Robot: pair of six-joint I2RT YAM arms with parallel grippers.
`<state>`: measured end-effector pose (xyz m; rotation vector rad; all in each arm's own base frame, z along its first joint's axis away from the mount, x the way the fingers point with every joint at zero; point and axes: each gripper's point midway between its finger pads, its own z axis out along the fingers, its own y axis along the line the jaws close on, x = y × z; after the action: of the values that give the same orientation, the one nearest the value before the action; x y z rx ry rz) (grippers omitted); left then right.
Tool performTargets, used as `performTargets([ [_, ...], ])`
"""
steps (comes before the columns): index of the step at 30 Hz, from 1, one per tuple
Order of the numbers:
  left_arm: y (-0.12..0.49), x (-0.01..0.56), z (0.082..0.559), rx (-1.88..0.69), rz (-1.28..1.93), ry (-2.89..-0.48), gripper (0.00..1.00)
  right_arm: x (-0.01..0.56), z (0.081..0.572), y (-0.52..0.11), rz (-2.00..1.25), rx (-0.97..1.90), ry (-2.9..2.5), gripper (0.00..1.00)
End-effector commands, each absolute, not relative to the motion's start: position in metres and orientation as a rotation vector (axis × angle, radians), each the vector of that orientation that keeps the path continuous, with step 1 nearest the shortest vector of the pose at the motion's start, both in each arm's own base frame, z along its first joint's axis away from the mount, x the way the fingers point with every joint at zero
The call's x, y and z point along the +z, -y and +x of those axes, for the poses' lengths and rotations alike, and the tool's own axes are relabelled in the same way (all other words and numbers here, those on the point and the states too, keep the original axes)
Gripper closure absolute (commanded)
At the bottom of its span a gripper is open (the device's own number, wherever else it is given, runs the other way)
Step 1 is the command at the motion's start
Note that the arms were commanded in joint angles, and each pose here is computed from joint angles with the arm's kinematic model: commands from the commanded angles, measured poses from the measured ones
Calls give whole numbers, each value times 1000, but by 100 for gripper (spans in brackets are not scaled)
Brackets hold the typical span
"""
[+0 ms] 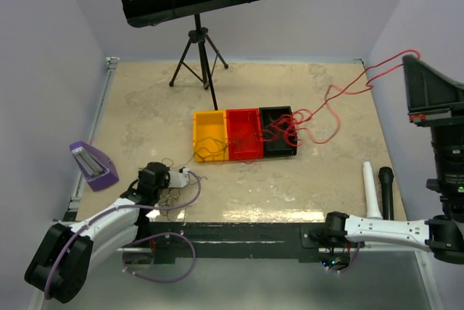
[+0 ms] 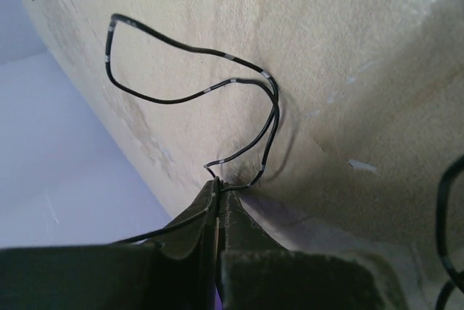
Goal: Untangle the cables
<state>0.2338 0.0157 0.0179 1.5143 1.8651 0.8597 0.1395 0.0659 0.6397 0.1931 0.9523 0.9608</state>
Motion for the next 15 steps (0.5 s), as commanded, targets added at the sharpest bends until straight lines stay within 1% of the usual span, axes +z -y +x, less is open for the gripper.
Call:
performTargets([
  [1,-37,-21,202,904,1617,-1914,100,662,131,-1,309,914,-875,100],
  [5,-37,-21,203,909,1615,-1917,100,666,131,13,327,890,-877,100],
  [10,-33,-16,208,887,1578,-1923,100,659,139,-10,291,856,-928,100],
  [13,-30,-8,213,872,1553,-1941,100,664,137,-26,241,884,-914,100],
  [14,-26,-1,218,853,1528,-1951,98,664,138,-35,222,886,-923,100],
  [15,-21,3,220,811,1511,-1975,88,662,139,-44,206,893,-933,100],
])
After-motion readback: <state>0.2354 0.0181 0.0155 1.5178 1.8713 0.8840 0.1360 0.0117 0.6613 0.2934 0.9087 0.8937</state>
